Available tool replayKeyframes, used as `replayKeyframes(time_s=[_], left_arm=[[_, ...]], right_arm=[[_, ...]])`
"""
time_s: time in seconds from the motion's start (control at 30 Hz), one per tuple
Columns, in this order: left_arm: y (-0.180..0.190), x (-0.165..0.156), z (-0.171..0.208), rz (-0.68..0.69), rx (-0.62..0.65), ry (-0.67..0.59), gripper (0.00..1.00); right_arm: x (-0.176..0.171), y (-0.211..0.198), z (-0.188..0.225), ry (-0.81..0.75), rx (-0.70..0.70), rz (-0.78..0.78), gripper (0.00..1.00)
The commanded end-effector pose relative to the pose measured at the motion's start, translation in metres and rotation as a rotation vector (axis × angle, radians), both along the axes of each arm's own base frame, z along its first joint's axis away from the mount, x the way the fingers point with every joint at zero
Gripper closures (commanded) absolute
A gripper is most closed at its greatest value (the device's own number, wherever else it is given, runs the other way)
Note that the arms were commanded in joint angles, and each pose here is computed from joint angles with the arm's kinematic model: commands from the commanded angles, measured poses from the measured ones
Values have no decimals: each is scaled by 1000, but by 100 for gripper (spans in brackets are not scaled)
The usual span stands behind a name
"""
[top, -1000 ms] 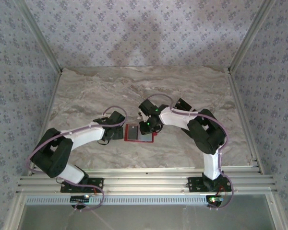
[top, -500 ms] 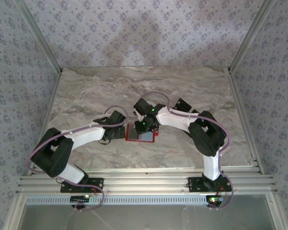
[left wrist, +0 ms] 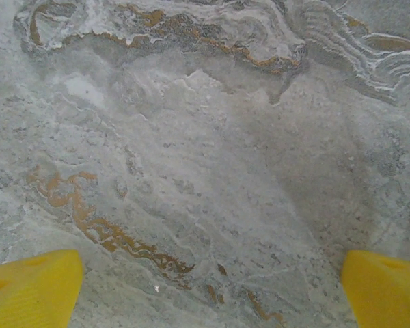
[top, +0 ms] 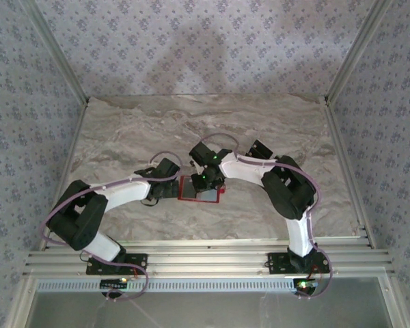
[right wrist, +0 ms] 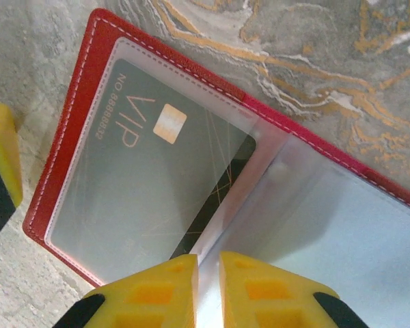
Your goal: Put the credit cards into the card holder
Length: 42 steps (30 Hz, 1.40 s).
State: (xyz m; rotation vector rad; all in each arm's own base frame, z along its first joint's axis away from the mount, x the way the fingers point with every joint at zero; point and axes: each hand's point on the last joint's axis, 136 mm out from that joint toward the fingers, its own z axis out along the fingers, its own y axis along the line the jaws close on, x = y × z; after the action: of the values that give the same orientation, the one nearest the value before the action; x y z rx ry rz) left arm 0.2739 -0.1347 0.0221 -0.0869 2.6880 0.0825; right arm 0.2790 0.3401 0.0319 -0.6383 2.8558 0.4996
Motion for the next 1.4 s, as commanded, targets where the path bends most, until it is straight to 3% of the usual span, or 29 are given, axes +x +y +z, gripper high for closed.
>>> replayKeyframes(time_s=[0.0, 0.6, 0.8, 0.87, 1.1, 1.37], left_arm=[[1, -7, -10, -16, 12, 29, 2], [-1, -11, -14, -18, 7, 39, 2], [1, -12, -10, -16, 9, 34, 2], [3, -13, -7, -11, 11, 28, 2], [8, -15, 11, -3, 6, -7, 1], [7, -12, 20, -7, 4, -24, 1]], right_arm=[[2, 11, 0, 15, 16, -5, 83], [2, 27, -4, 41, 18, 42, 83], [1, 19, 14, 27, 38, 31, 83], [2, 15, 25, 11, 55, 21, 80], [4, -12, 54, -52, 76, -60, 56], [18, -29, 39, -50, 35, -103, 52]])
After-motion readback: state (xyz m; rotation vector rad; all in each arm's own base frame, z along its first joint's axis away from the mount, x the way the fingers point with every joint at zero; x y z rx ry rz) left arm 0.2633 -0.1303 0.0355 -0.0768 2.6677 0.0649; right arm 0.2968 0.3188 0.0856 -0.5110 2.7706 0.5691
